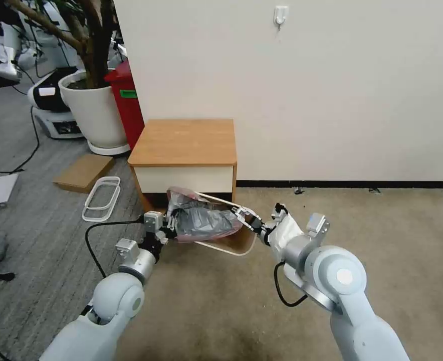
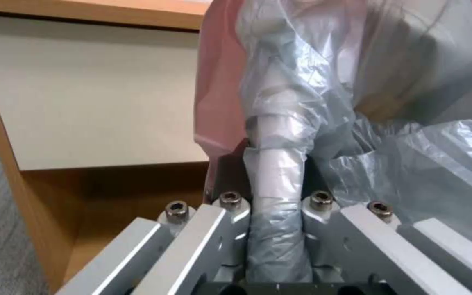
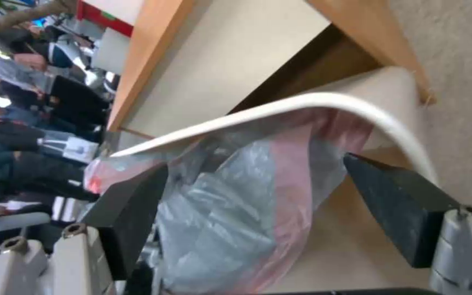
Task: Pick up the garbage bag from the table and place it over the trash can.
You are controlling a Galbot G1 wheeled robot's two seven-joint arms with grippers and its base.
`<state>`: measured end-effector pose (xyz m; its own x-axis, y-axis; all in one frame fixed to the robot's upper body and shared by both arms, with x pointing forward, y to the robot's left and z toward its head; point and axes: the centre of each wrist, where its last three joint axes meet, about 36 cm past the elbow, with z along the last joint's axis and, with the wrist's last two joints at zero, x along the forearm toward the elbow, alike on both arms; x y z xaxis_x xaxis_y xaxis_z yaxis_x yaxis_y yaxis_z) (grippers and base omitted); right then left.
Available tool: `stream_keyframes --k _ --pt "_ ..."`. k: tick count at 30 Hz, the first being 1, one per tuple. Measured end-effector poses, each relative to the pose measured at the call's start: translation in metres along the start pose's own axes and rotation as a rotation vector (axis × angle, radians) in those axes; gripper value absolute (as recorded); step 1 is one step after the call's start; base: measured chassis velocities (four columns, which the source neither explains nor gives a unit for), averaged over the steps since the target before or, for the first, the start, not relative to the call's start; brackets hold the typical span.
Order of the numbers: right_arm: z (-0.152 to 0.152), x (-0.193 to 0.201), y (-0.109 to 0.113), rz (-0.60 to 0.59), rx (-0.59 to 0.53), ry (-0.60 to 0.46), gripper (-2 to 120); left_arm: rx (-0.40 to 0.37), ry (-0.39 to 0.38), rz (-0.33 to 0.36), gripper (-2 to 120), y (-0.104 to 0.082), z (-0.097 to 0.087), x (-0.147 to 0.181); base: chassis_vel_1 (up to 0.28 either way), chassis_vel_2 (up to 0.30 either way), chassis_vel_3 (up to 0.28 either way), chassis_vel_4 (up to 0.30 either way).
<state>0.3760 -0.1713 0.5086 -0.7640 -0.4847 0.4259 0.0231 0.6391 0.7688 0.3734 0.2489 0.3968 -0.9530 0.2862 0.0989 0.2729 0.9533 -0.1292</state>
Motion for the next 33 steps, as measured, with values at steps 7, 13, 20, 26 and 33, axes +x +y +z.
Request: stream_keyframes --k 7,13,20,26,33 --pt "0.001 -0.002 0.0 0.0 0.006 0.009 86 0.001 0.003 0.006 7 -0.002 0.001 -0.001 0.0 0.0 0.0 0.0" --pt "0.006 -0.01 0.004 -0.01 -0.002 0.033 84 -0.006 0.005 0.015 7 -0.004 0.002 0.0 0.0 0.0 0.0 0.0" --pt "0.005 -0.022 0.003 0.013 0.002 0.048 84 -0.03 0.001 0.036 7 -0.005 0.003 0.003 0.0 0.0 0.0 0.0" --pt "0.005 -0.034 -0.004 0.049 0.005 0.077 82 -0.028 -0.002 0.047 7 -0.008 0.003 0.003 0.0 0.0 0.0 0.0" --pt "0.005 -0.044 -0.009 0.08 0.019 0.095 80 -0.027 0.001 0.056 7 -0.011 0.005 0.003 0.0 0.0 0.0 0.0"
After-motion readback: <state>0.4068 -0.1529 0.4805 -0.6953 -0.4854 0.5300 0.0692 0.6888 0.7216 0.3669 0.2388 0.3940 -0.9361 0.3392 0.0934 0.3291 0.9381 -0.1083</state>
